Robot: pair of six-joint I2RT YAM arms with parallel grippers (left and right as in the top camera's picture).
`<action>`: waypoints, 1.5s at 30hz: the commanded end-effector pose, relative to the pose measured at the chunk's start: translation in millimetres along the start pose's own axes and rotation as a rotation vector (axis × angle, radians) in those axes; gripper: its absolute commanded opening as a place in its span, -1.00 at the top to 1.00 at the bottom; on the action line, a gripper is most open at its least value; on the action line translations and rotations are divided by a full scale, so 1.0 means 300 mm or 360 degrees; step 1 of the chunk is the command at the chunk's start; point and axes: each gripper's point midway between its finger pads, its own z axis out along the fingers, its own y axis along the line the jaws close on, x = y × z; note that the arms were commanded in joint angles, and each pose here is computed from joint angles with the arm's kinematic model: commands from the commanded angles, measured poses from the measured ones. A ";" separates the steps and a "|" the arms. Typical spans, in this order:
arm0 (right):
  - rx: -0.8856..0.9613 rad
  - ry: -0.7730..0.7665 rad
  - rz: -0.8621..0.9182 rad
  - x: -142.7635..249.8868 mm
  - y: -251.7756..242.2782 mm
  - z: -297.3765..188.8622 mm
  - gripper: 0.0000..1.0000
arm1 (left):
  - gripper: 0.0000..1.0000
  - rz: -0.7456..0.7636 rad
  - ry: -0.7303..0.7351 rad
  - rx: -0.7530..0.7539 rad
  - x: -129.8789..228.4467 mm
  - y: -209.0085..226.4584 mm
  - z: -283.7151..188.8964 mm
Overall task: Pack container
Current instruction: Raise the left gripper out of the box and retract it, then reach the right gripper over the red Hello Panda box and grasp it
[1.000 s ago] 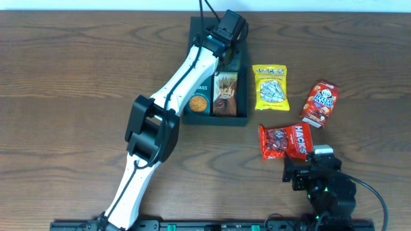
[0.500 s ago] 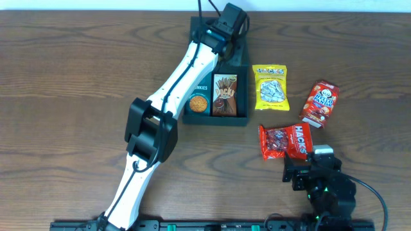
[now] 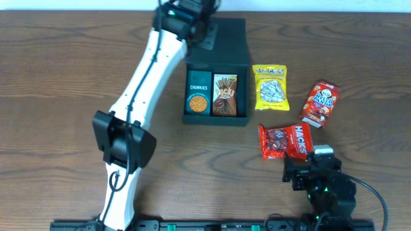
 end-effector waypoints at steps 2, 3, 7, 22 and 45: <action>0.0025 0.0010 0.0019 0.011 -0.010 0.004 -0.99 | 0.88 0.0000 -0.0018 0.0022 -0.020 0.093 -0.026; 0.0025 0.0009 0.0019 0.011 -0.010 0.004 -0.99 | 0.88 -0.0029 -0.0022 0.0013 -0.023 0.129 -0.028; 0.0025 0.0010 0.0019 0.011 -0.010 0.004 -0.99 | 0.89 -0.0123 -0.0027 0.0093 -0.028 0.201 -0.036; 0.0016 -0.0023 0.0043 -0.006 -0.007 0.004 -0.99 | 0.88 -0.0252 0.0036 -0.0073 0.017 0.393 -0.051; -0.0605 -0.0731 0.1670 -0.431 0.040 -0.124 -0.78 | -0.60 -0.0352 0.0027 -0.0167 0.024 0.482 -0.061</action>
